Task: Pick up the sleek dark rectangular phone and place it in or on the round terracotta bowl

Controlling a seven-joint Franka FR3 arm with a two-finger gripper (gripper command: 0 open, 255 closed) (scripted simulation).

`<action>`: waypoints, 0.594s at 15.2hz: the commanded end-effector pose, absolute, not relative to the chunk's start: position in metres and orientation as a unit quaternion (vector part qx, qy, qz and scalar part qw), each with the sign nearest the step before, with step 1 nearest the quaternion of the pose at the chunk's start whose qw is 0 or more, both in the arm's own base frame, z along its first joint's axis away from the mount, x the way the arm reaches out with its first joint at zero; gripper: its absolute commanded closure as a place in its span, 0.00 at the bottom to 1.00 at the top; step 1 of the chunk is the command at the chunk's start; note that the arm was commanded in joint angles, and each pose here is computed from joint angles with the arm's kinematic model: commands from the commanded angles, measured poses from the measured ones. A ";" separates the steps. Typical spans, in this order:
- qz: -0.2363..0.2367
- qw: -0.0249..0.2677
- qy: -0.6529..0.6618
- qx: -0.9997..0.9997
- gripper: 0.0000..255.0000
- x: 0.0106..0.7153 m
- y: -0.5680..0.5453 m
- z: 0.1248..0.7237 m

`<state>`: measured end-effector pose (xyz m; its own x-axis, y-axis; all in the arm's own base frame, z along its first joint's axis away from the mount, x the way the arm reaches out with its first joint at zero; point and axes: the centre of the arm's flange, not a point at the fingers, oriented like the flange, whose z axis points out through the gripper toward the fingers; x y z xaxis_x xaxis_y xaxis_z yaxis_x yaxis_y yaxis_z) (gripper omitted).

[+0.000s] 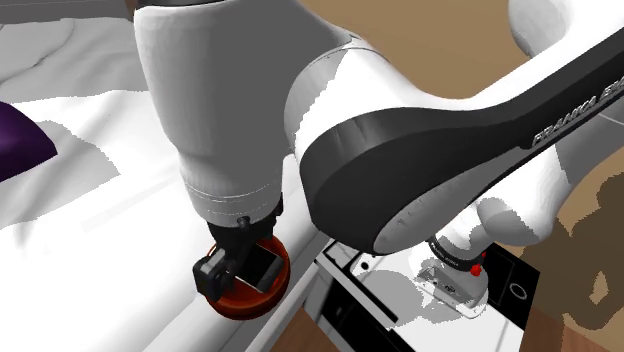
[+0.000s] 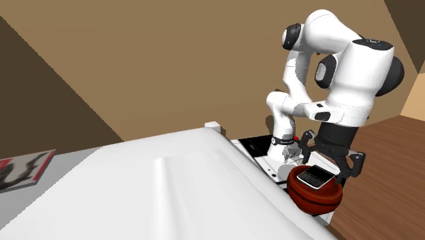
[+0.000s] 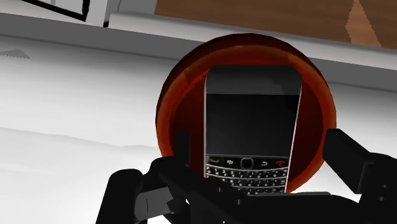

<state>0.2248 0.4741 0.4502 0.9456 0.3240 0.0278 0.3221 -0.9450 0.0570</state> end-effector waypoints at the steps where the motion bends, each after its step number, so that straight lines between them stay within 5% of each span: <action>1: 0.018 0.026 0.164 0.986 0.00 0.225 0.473 0.473; 9: 0.018 0.026 0.164 0.986 0.00 0.224 0.474 0.484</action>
<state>0.2244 0.4737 0.4834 0.9456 0.3243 0.0271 0.3224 -0.9449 0.0575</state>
